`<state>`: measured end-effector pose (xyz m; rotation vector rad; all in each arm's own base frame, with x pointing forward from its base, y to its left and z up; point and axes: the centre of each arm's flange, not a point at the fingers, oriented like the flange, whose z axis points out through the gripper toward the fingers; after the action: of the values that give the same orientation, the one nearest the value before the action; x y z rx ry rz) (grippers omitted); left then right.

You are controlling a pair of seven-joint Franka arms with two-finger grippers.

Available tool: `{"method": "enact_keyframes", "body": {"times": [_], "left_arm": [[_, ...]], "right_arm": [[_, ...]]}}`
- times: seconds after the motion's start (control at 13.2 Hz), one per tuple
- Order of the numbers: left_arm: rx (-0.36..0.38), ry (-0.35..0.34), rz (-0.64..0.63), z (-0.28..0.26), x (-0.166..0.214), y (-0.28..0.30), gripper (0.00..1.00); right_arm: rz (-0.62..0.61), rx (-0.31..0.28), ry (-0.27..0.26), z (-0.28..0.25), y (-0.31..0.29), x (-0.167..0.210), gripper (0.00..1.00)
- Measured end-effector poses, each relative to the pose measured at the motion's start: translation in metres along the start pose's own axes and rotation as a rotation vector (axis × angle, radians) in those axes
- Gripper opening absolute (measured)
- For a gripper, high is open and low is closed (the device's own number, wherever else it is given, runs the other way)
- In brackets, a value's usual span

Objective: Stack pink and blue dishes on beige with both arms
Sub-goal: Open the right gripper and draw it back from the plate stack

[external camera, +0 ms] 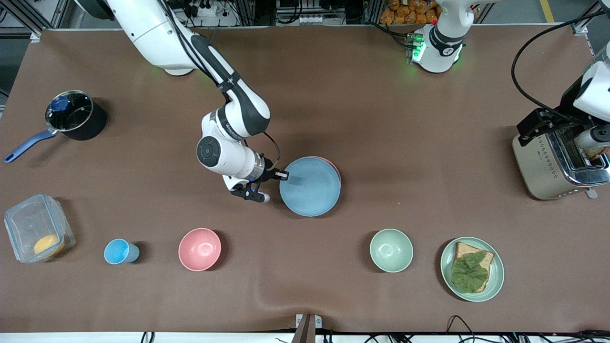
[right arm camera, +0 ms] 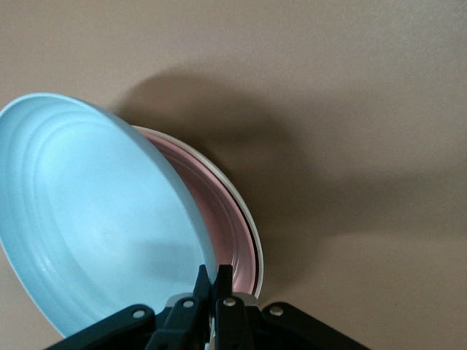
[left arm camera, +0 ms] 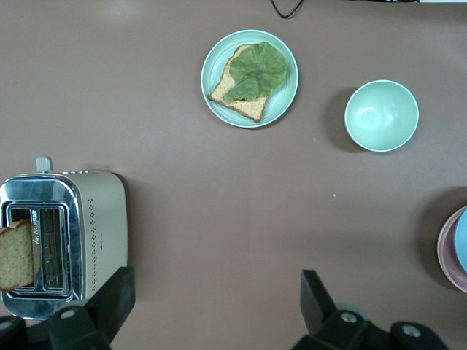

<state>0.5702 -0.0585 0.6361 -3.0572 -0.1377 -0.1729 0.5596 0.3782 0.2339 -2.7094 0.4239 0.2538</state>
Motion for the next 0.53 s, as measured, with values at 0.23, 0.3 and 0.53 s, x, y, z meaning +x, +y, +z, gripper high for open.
{"method": "enact_keyframes", "body": {"times": [0.23,0.3,0.53], "left_arm": [[0.002,-0.011,-0.001,0.0011,-0.0011,-0.0006,1.0],[0.003,-0.017,0.002,0.0015,-0.002,0.0009,1.0],[0.005,-0.028,0.006,0.0031,-0.0035,0.0024,1.0]], "right_arm": [[0.003,-0.001,0.001,0.0015,0.0012,0.0008,0.04],[0.004,-0.003,-0.001,0.003,0.0021,0.0007,0.04],[0.01,-0.013,-0.01,0.0094,0.0067,0.0006,0.33]]}}
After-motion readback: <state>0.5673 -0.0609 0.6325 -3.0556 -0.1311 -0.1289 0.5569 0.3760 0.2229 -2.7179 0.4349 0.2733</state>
